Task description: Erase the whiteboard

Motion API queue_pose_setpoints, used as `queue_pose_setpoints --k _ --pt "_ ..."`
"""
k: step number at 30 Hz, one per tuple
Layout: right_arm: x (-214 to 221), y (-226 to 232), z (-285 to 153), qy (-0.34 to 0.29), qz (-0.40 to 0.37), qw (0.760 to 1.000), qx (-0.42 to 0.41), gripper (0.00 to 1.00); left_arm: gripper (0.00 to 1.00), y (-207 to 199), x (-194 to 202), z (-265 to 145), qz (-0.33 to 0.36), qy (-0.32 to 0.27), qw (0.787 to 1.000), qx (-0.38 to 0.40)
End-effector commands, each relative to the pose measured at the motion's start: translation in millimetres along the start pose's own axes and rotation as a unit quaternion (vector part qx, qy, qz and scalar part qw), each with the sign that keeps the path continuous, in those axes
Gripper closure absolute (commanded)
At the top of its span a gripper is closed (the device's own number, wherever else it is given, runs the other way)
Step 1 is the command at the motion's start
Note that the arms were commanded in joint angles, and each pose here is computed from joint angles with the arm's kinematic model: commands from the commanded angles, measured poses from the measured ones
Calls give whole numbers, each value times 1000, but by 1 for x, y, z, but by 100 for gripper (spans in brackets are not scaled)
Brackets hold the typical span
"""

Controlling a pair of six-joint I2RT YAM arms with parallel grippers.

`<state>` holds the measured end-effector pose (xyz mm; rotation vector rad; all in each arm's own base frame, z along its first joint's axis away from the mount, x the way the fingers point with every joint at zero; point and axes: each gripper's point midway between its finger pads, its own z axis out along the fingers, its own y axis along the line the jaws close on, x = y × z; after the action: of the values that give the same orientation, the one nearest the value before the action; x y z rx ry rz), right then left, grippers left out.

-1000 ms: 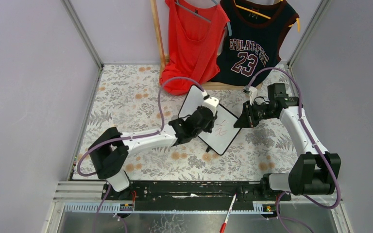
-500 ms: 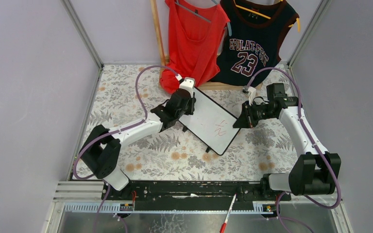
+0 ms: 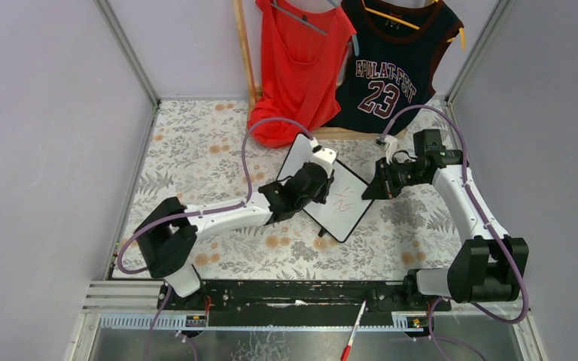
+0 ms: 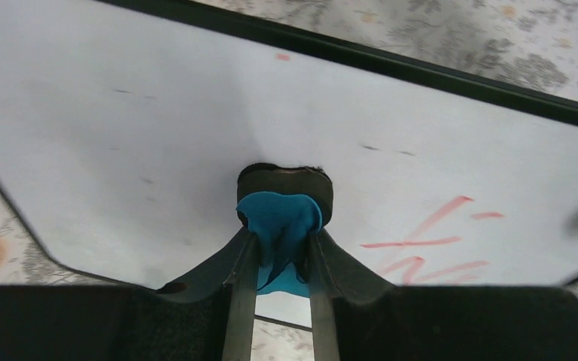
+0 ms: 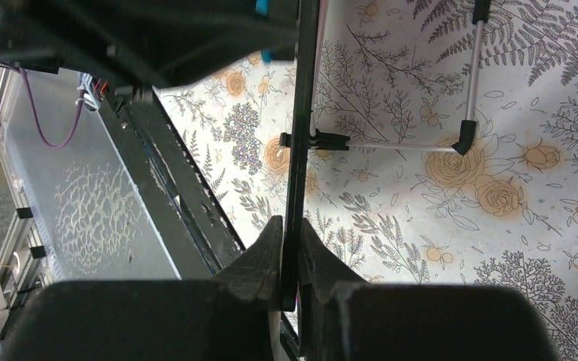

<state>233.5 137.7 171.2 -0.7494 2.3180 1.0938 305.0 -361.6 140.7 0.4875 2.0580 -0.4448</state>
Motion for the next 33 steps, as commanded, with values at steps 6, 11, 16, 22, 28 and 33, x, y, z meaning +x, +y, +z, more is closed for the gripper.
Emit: queue_pose_setpoints --k 6,11,16,22,28,33 --pt "-9 29 2 -15 -43 997 -59 100 100 -77 -8 -13 -41 -29 993 106" --pt "-9 29 2 -15 -42 997 -59 100 100 -55 15 -4 -32 -10 997 65" --pt "-9 28 2 -15 -42 997 -59 100 100 -27 32 -6 -33 2 999 34" --pt "-9 28 2 -15 -43 997 -58 100 100 21 50 -7 -46 12 999 -15" --pt "-9 29 2 -15 -43 997 -58 100 100 60 55 -5 -49 14 997 -58" --pt "-9 29 2 -15 -42 997 -59 100 100 68 52 -2 -53 12 996 -65"
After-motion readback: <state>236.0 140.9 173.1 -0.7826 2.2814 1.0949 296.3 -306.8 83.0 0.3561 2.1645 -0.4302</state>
